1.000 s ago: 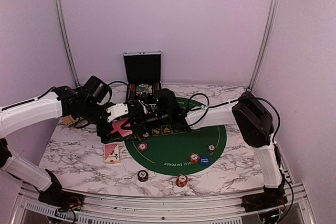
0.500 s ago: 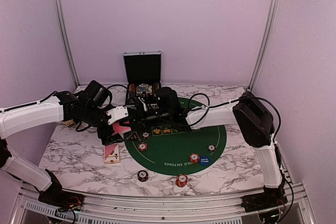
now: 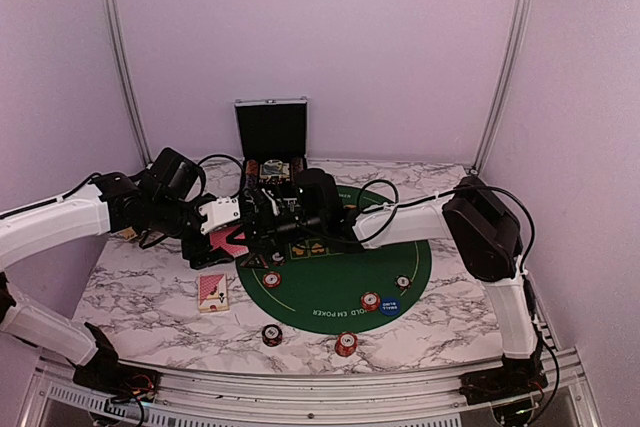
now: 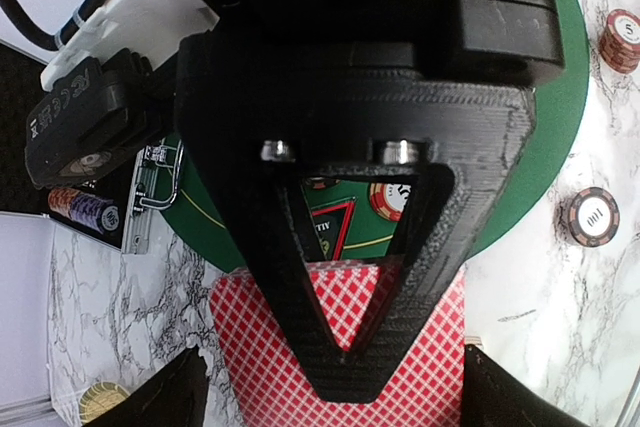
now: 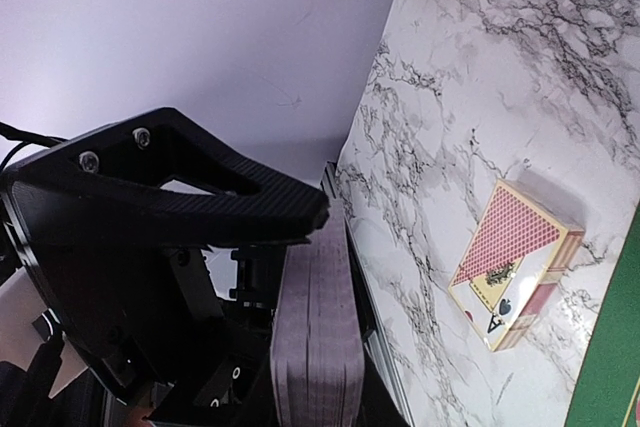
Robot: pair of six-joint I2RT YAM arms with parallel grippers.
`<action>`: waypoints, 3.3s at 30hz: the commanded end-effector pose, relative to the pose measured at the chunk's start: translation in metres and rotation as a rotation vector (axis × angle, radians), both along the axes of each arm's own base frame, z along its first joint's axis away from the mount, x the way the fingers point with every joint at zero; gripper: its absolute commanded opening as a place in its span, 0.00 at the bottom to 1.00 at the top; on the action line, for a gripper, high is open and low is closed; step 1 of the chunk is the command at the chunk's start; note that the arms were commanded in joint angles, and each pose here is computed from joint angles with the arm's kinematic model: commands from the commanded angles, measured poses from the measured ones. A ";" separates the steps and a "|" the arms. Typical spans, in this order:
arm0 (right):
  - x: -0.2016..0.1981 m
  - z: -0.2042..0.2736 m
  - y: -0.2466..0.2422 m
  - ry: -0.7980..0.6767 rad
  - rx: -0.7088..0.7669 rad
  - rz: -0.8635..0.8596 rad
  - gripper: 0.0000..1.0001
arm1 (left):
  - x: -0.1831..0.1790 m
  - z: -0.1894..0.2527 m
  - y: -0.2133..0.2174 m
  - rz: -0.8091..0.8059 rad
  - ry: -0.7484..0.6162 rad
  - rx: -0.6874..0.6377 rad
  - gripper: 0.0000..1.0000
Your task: Distribute texas hold em gaming equipment
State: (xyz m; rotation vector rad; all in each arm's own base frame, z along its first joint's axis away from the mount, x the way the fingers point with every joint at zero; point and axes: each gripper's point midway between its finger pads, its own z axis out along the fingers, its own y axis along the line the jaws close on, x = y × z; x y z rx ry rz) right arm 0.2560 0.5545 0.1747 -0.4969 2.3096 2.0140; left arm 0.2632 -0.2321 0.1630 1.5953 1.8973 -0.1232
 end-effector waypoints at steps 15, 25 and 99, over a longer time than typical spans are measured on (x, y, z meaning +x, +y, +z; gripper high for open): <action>-0.013 0.043 -0.001 -0.051 0.090 0.034 0.00 | -0.010 -0.015 0.000 -0.018 0.052 0.010 0.97; -0.015 0.044 -0.002 -0.049 0.094 0.042 0.00 | -0.012 -0.021 0.000 -0.013 0.086 0.011 0.95; -0.025 0.039 0.011 0.017 0.218 0.104 0.00 | -0.015 -0.024 0.006 -0.020 0.186 0.077 0.99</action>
